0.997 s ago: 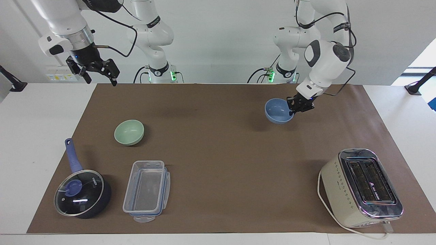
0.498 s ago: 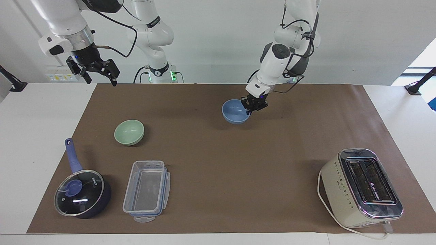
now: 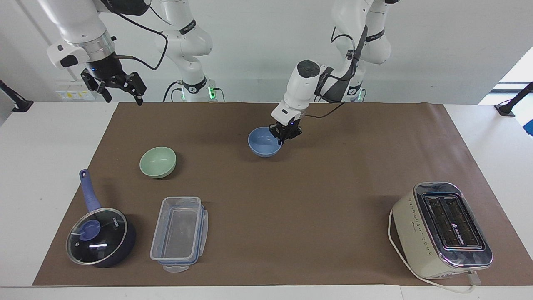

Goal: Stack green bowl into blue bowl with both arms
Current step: 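Slide the blue bowl with the left gripper toward the table center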

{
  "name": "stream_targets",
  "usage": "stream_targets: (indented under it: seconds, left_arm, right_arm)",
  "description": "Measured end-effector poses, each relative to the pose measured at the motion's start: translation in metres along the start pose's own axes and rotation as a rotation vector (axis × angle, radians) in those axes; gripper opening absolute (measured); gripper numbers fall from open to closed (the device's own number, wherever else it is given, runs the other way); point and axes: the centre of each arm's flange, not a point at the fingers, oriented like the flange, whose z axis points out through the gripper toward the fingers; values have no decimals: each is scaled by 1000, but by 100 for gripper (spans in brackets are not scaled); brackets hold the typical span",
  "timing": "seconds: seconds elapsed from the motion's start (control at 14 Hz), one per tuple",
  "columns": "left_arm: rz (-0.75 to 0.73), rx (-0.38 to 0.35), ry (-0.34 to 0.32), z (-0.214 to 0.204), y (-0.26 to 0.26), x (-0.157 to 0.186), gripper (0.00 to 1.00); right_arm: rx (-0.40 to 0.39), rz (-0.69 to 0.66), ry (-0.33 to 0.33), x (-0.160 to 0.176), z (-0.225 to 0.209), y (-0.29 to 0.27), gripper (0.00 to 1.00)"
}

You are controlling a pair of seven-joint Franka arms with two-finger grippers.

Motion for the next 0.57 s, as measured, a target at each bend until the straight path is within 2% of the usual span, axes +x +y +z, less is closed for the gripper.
stream_targets:
  seconds: [0.28,0.43,0.57]
  left_arm:
    - [4,12,-17,17,5,-5,4]
    - [2,14,-20,19,7,-6,7]
    - [0,15,-20,19,7,-5,26]
  right_arm:
    - [0,0,-2,0,1,0,100]
    - [0,1,-5,0,2,1,100]
    - [0,2,-11,0,5,1,100]
